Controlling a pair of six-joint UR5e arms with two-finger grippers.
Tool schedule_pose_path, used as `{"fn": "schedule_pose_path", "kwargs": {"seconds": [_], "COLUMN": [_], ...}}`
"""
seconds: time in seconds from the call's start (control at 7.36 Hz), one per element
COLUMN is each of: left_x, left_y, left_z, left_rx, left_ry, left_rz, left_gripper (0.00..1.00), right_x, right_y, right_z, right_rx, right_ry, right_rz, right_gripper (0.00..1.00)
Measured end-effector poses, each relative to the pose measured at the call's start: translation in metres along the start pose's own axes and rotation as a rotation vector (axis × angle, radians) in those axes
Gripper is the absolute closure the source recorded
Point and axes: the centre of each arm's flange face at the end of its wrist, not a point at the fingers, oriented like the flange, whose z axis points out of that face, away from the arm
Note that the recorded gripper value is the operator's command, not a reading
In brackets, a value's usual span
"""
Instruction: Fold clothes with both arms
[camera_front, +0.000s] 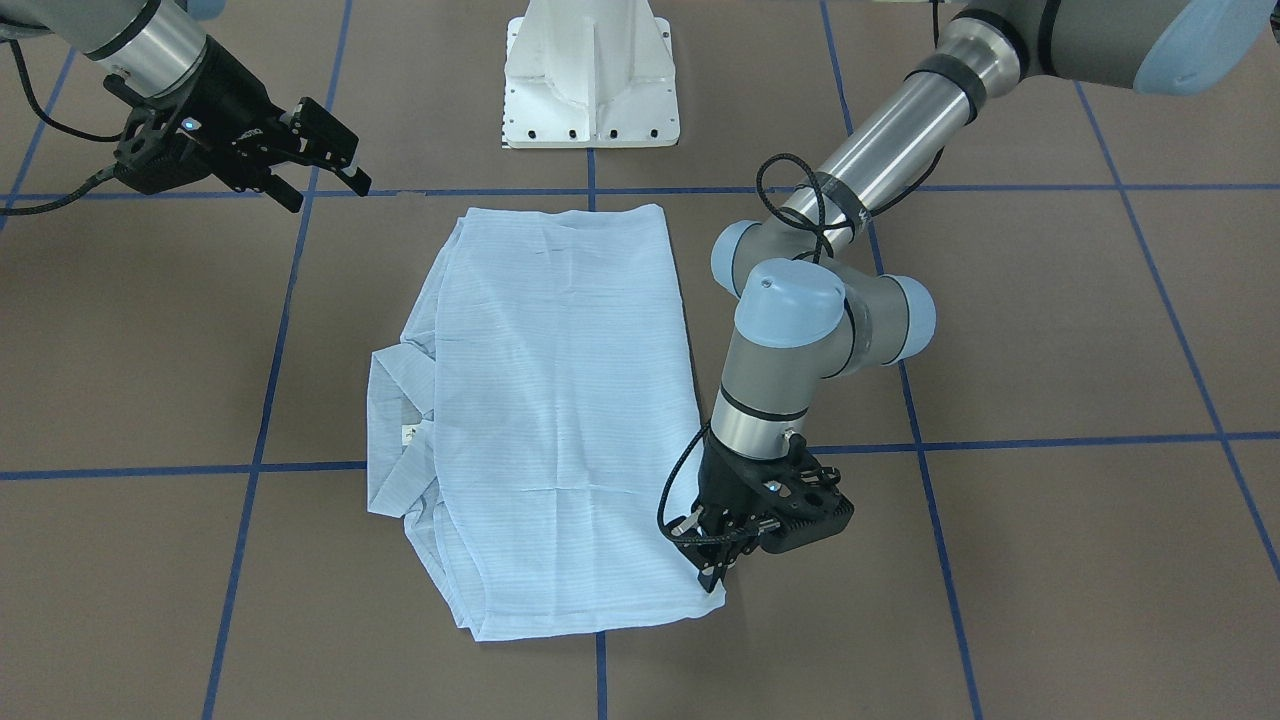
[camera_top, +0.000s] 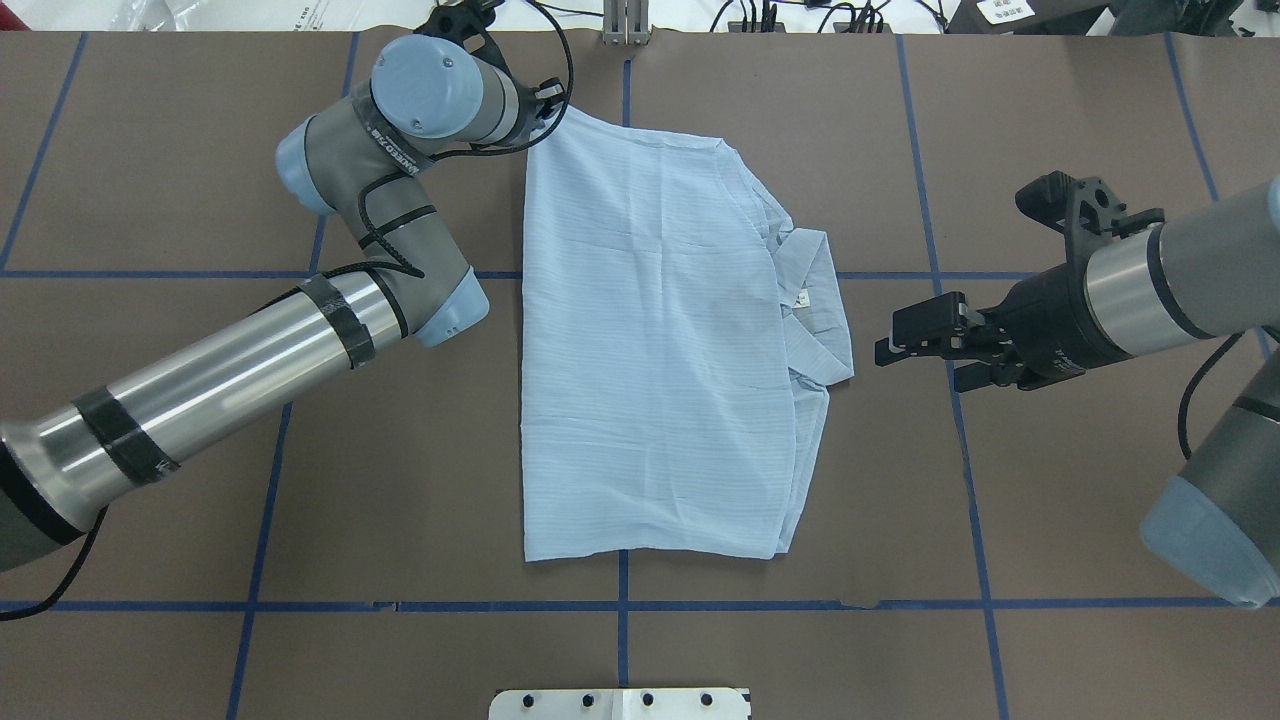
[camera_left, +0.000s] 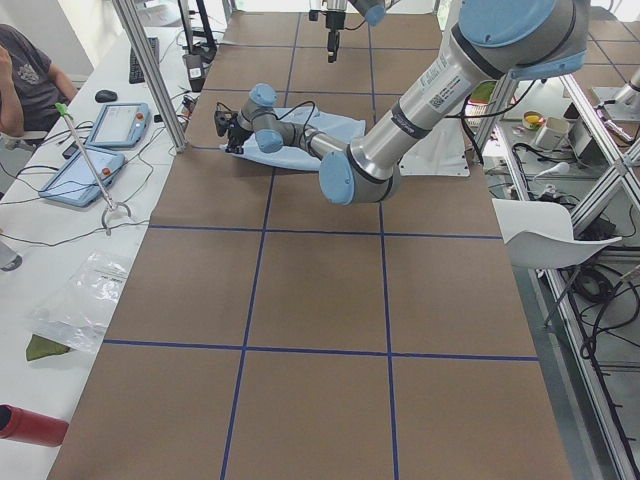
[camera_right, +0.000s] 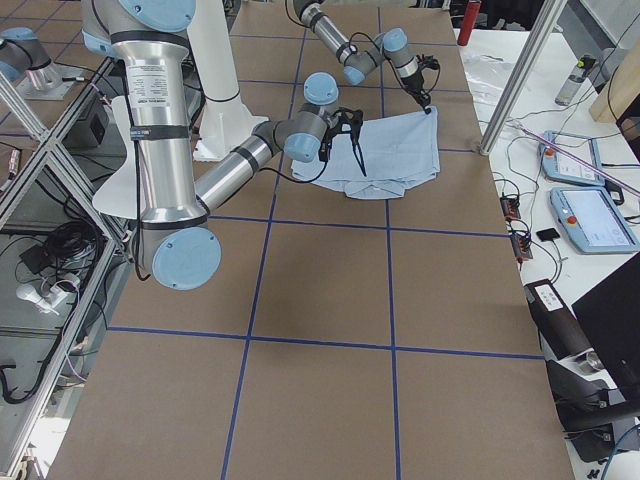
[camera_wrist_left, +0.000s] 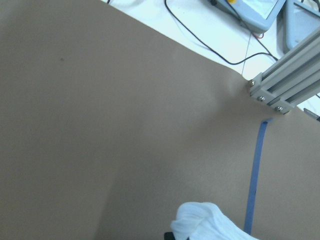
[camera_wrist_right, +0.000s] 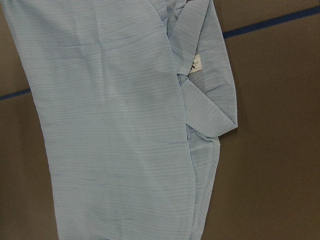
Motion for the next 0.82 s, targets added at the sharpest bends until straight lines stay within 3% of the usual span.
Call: {"fn": "schedule_pose_path", "kwargs": {"seconds": [0.14,0.27,0.68,0.82], "left_x": [-0.003,-0.006,-0.018,-0.031], "left_y": [-0.004,-0.007,-0.019,-0.027], "left_z": [0.006,0.008,0.009,0.006], "left_rx": [0.04,0.067,0.084,0.057], "left_ry": [0.035,0.057,0.059,0.055], "left_rz": [0.004,0.004,0.0,-0.002], "left_gripper": [0.12,0.0,0.0,0.0], "right_x": [-0.001,-0.002,-0.015,-0.021], "right_y": [-0.001,-0.002,-0.011,-0.016], "right_z": [0.001,0.002,0.009,0.012], "right_rx": [0.006,0.011,0.02,0.021], "right_ry": [0.0,0.0,-0.007,-0.011], "right_rz": [-0.001,-0.002,-0.008,-0.006], "right_gripper": [0.0,0.0,0.0,0.0]}}
